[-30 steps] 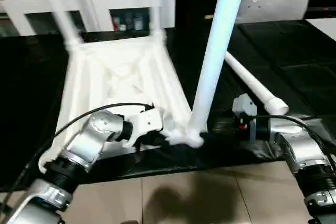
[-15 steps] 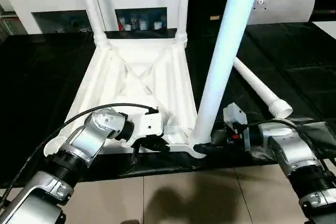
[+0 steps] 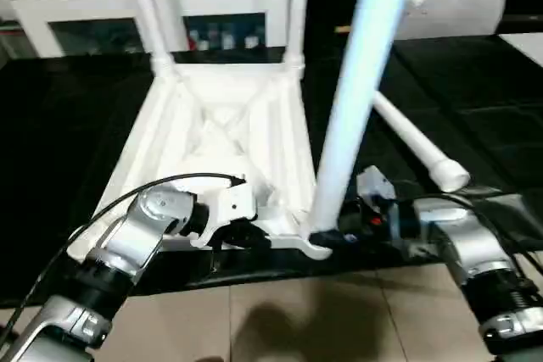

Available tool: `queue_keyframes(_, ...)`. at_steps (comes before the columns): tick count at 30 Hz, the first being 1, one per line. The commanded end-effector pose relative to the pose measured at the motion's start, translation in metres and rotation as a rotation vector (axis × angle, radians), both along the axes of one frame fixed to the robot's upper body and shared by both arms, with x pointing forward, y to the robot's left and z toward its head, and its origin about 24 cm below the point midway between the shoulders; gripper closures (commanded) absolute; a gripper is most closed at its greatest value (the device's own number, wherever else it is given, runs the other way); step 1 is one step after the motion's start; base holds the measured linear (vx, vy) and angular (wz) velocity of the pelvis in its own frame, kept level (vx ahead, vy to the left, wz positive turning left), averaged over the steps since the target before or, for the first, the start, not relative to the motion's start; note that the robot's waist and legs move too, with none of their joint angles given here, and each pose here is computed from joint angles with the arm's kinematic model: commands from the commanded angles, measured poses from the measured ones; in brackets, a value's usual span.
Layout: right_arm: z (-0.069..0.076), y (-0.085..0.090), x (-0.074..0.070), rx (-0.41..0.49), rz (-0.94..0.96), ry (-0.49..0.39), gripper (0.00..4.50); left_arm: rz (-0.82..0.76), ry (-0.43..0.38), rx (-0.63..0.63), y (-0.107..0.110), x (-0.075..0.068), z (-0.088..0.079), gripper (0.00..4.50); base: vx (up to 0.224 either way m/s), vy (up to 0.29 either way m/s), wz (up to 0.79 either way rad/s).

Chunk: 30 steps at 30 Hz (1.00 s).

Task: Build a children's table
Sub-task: Rotate leg to tighten, then rotate table base

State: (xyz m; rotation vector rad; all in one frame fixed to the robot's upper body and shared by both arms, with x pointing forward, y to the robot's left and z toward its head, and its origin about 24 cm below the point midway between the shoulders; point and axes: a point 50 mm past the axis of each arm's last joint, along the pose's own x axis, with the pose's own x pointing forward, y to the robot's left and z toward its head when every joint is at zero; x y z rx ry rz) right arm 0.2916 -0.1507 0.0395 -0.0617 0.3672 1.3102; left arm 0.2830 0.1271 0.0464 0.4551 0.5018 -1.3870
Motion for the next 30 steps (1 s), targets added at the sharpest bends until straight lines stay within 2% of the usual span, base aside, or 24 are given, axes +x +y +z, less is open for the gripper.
queue_keyframes(1, -0.014, 0.023, 0.006, 0.031, -0.145, 0.058, 1.89, 0.086, 0.072, -0.059, -0.028, -0.009, -0.014, 4.5, 0.0, 0.0, 0.0)
queue_keyframes(6, -0.019, 0.044, 0.019, 0.073, -0.374, 0.089, 1.89, 0.326, 0.056, -0.157, -0.05, 0.001, -0.005, 4.5, -0.019, 0.015, -0.08)
queue_keyframes(8, -0.019, 0.044, 0.025, 0.096, -0.469, 0.097, 1.89, 0.375, 0.037, -0.178, -0.06, 0.005, 0.0, 4.5, 0.0, 0.0, 0.0)
queue_keyframes(9, -0.018, 0.042, 0.028, 0.111, -0.507, 0.101, 1.54, 0.382, 0.025, -0.178, -0.063, 0.007, 0.002, 4.5, 0.0, 0.0, 0.0)
queue_keyframes(10, -0.018, 0.041, 0.029, 0.116, -0.527, 0.1, 1.54, 0.381, 0.018, -0.174, -0.065, 0.007, 0.002, 4.5, 0.0, 0.0, 0.0)
queue_keyframes(11, -0.017, 0.037, 0.029, 0.117, -0.54, 0.088, 1.33, 0.396, 0.013, -0.164, -0.065, 0.01, 0.003, 4.5, 0.0, 0.0, 0.0)
queue_keyframes(17, -0.011, 0.022, 0.025, 0.096, -0.513, -0.016, 0.83, 0.46, -0.019, -0.113, -0.056, 0.02, 0.004, 4.5, 0.0, 0.0, 0.0)
queue_keyframes(18, -0.01, 0.015, 0.022, 0.095, -0.502, -0.035, 0.74, 0.493, -0.034, -0.097, -0.052, 0.025, 0.004, 4.5, 0.0, 0.0, 0.0)
queue_keyframes(19, -0.01, 0.015, 0.022, 0.095, -0.502, -0.035, 0.66, 0.493, -0.034, -0.097, -0.052, 0.025, 0.004, 4.5, 0.0, 0.0, 0.0)
queue_keyframes(20, -0.009, 0.008, 0.02, 0.099, -0.504, -0.039, 0.66, 0.522, -0.048, -0.086, -0.048, 0.029, 0.005, 4.5, 0.0, 0.0, 0.0)
queue_keyframes(22, -0.006, -0.007, 0.016, 0.112, -0.544, -0.05, 0.38, 0.58, -0.074, -0.071, -0.042, 0.039, 0.006, 4.5, 0.0, 0.0, 0.0)
queue_keyframes(23, -0.006, -0.007, 0.016, 0.112, -0.544, -0.05, 0.3, 0.58, -0.074, -0.071, -0.042, 0.039, 0.006, 4.5, 0.0, 0.0, 0.0)
queue_keyframes(24, -0.004, -0.017, 0.015, 0.1, -0.579, -0.075, 0.26, 0.6, -0.087, -0.074, -0.041, 0.044, 0.008, 4.5, 0.0, 0.0, 0.0)
queue_keyframes(25, -0.004, -0.018, 0.015, 0.1, -0.583, -0.078, 0.23, 0.601, -0.089, -0.074, -0.041, 0.044, 0.008, 4.5, 0.0, 0.0, 0.0)
queue_keyframes(27, -0.003, -0.031, 0.017, 0.075, -0.671, -0.106, 0.07, 0.611, -0.124, -0.084, -0.042, 0.052, 0.012, 4.5, 0.0, 0.0, 0.0)
queue_keyframes(30, -0.002, -0.034, 0.015, 0.081, -0.686, -0.102, 0.07, 0.616, -0.153, -0.121, -0.046, 0.059, 0.018, 4.5, 0.0, 0.0, 0.0)
